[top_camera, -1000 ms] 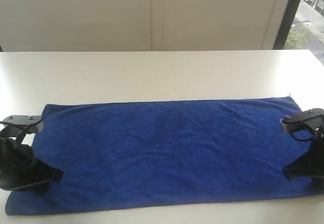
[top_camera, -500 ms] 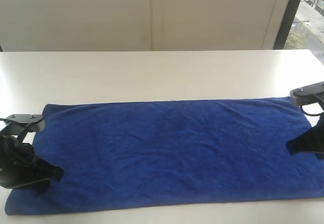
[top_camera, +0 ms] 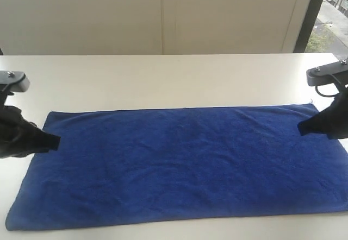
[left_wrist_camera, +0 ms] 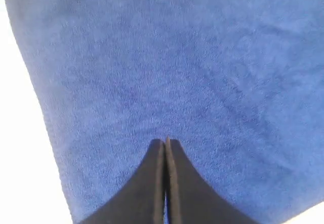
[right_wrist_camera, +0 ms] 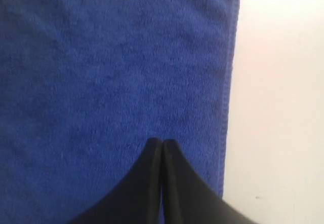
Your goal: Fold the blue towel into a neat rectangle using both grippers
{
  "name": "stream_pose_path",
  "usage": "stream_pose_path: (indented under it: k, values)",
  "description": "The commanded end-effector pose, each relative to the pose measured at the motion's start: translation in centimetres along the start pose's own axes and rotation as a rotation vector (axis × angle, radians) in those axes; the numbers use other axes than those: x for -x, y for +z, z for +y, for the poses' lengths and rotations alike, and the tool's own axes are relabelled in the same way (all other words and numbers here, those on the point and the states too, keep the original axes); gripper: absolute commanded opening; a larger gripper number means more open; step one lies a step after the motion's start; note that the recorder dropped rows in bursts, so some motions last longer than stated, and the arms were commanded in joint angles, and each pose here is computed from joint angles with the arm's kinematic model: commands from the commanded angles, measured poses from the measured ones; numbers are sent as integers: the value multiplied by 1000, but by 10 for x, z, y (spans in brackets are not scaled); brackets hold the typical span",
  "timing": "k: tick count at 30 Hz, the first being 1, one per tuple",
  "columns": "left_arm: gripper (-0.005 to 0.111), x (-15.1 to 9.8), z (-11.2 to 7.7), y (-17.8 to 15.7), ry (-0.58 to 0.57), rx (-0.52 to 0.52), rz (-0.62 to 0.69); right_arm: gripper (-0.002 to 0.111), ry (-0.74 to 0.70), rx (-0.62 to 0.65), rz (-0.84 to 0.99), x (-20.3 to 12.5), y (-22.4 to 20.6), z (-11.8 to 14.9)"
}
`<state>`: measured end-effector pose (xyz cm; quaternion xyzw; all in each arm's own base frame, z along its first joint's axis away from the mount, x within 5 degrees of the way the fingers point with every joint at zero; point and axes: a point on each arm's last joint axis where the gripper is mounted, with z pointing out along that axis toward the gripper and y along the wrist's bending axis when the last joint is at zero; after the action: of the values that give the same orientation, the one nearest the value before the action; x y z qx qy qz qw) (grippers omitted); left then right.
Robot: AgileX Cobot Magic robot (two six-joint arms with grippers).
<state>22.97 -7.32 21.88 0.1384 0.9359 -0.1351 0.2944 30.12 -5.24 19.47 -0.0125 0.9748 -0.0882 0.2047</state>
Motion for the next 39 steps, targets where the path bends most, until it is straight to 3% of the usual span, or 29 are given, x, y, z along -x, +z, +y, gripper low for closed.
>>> stream_pose_path:
  k: [1, 8, 14, 30, 39]
  values:
    - [0, -1, -10, -38, 25, -17, -124, 0, -7, -2, 32, 15, 18, -3]
    - [0, -23, -18, -83, 22, -14, -310, 0, -58, -9, 118, 23, 59, -5]
    - [0, -42, -20, -99, 55, 7, -400, 0, -64, 3, 176, 17, 80, -1]
    - [0, -56, -18, -91, 48, 8, -369, 0, -134, -67, 287, 8, 83, -9]
    - [0, -56, -18, -92, 48, 8, -367, 0, -43, -94, 317, -2, 84, -36]
